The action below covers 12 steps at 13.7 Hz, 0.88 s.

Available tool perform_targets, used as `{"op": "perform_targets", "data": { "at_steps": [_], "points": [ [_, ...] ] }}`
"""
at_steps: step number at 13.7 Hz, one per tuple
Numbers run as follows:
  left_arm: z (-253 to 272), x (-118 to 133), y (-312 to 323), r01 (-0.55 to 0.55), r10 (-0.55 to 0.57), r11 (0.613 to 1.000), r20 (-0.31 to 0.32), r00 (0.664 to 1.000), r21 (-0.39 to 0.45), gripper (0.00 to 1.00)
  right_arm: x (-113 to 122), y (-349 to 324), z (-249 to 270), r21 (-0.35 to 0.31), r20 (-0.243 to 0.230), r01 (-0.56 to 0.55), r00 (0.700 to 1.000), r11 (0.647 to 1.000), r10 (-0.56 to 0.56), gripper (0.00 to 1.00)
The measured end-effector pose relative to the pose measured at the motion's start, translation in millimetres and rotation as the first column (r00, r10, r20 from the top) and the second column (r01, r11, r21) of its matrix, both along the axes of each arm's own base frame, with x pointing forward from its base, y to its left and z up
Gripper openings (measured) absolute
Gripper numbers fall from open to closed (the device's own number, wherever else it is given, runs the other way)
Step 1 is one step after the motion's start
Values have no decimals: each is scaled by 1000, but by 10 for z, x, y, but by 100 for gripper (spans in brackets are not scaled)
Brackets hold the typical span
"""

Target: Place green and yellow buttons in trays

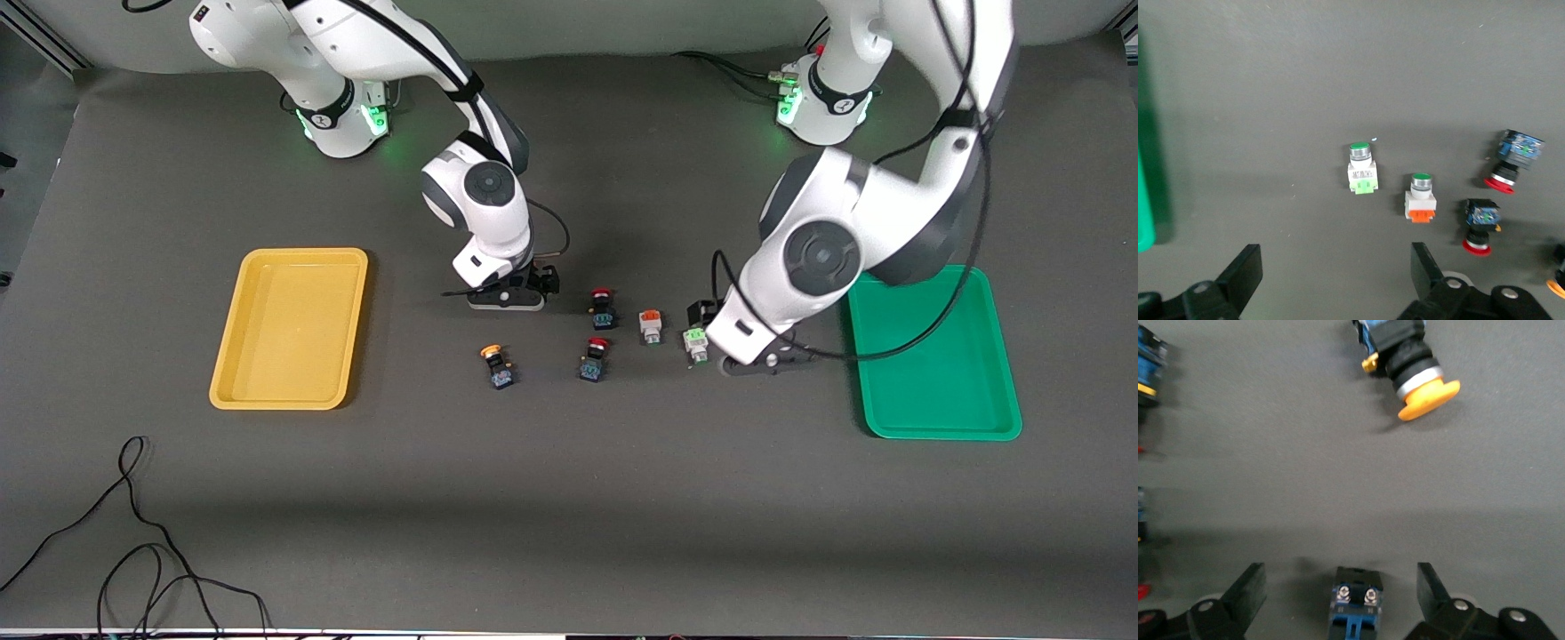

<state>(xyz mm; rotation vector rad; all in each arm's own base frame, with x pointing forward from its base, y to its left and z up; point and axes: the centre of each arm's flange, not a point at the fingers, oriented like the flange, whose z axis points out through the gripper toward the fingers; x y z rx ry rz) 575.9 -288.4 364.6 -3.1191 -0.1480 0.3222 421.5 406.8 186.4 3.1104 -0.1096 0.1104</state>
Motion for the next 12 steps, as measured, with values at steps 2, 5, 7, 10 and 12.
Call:
{"op": "perform_targets", "data": {
  "at_steps": [2, 5, 7, 10, 12],
  "points": [
    [-358, 17, -20, 0, 0, 1000, -31, 1000, 5, 100, -2, 3, -3, 0, -1, 9, 1000, 1000, -9, 100],
    [-862, -75, -225, -13, 13, 1000, -33, 999, 3, 100, -28, 4, -19, -5, -6, 10, 1000, 1000, -10, 96],
    [-1253, -210, -338, -8, 8, 1000, 8, 1000, -5, 100, -61, 20, -31, -7, -9, 5, 1000, 1000, -5, 75],
    [-1778, -378, -249, 12, -12, 1000, 55, 998, -4, 99, -103, 29, -48, -21, -23, 1, 1000, 1000, -2, 40],
    [-1945, -456, -192, 13, -12, 1000, 64, 998, -7, 99, -99, 33, -1, -25, -26, 2, 1000, 1000, -3, 33]
  ]
}}
